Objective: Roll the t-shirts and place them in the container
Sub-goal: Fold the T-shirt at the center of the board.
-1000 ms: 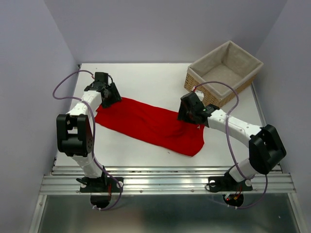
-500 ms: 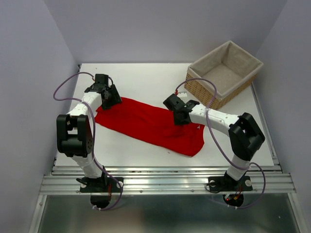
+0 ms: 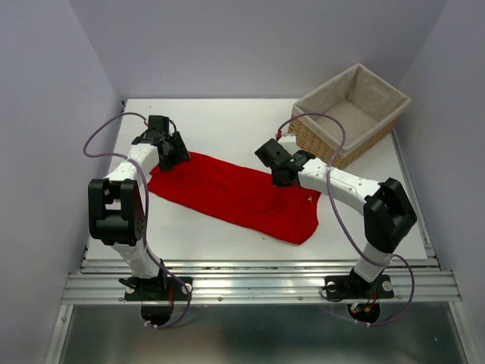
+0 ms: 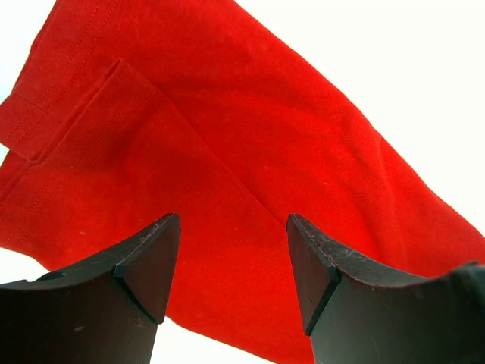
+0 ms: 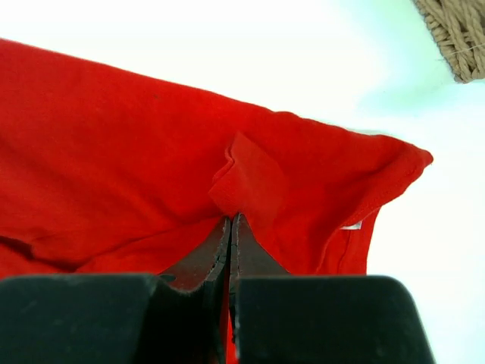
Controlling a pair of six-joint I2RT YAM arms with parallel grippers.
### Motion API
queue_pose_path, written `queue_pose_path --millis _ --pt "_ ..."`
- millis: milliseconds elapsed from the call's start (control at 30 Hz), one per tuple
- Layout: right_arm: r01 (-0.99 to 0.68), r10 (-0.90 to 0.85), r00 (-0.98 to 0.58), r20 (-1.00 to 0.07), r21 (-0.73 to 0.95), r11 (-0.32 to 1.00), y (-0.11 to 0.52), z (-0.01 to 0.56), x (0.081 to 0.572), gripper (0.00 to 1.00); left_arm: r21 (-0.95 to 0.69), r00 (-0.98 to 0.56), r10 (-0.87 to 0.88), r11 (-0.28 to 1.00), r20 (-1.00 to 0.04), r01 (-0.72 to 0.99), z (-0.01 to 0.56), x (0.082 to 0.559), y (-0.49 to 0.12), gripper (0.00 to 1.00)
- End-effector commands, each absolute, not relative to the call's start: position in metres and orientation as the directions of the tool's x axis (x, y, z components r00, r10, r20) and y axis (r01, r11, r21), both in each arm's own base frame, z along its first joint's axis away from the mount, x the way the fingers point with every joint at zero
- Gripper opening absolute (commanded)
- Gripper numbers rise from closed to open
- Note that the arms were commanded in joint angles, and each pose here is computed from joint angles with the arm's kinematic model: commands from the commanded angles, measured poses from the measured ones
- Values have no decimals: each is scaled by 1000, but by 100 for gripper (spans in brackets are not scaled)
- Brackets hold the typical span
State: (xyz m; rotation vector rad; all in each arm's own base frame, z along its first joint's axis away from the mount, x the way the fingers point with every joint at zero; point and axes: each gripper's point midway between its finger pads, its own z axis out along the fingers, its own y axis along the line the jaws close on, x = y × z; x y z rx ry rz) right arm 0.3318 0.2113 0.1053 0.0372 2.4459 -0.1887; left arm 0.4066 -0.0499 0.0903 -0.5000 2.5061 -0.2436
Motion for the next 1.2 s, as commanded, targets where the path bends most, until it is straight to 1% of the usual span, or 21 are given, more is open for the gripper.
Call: queue_pose_path --millis 0,67,100,133,167,200,233,300,400,500,533,600,633,667,767,933,1100,1167 --pt "150 140 -626 -767 58 987 221 161 353 1 -290 -747 -400 914 -531 -283 105 408 -50 69" --pt "145 166 -610 -775 96 985 225 165 354 1 -286 -751 -398 915 -527 -285 102 408 -49 69" --pt "148 173 -603 -779 103 984 226 165 356 9 -288 -752 -398 915 -526 -283 102 408 -50 69" --pt "155 170 -616 -769 93 983 228 155 357 24 -288 -754 -398 915 -523 -283 100 408 -50 69" --pt "157 162 -624 -764 81 984 229 149 358 53 -289 -756 -398 915 -519 -283 99 408 -51 69" --pt "161 156 -631 -760 68 985 230 143 360 54 -290 -757 -398 915 -518 -282 98 408 -51 69" --pt "164 148 -648 -747 53 985 231 132 360 69 -291 -759 -399 914 -514 -283 97 408 -51 69" --pt "176 152 -659 -737 45 983 230 125 358 70 -290 -760 -396 915 -515 -280 97 408 -52 69" --pt "189 164 -649 -743 51 981 226 128 356 70 -285 -760 -394 917 -517 -280 97 408 -51 69" --pt "225 207 -642 -738 77 971 211 131 357 63 -284 -765 -392 917 -511 -280 96 408 -51 69" --pt "230 228 -647 -728 98 968 209 130 356 57 -284 -765 -390 918 -513 -278 96 408 -51 69" --pt "242 255 -655 -712 122 963 200 125 356 52 -285 -767 -389 918 -511 -276 95 409 -52 69" --pt "233 264 -665 -698 142 962 201 124 353 47 -286 -767 -389 918 -510 -275 94 410 -52 69" --pt "241 272 -670 -691 145 960 197 122 354 46 -288 -769 -390 917 -507 -276 93 410 -53 69" --pt "243 276 -696 -663 145 959 194 110 347 44 -291 -770 -387 918 -506 -270 94 411 -54 69" --pt "282 311 -745 -590 144 949 178 79 341 44 -285 -774 -381 921 -507 -266 93 410 -55 69" --pt "273 293 -773 -563 123 954 179 60 343 44 -282 -776 -379 921 -504 -267 92 410 -54 69" --pt "278 296 -773 -561 121 953 179 57 344 38 -281 -776 -379 922 -505 -268 92 409 -54 69"
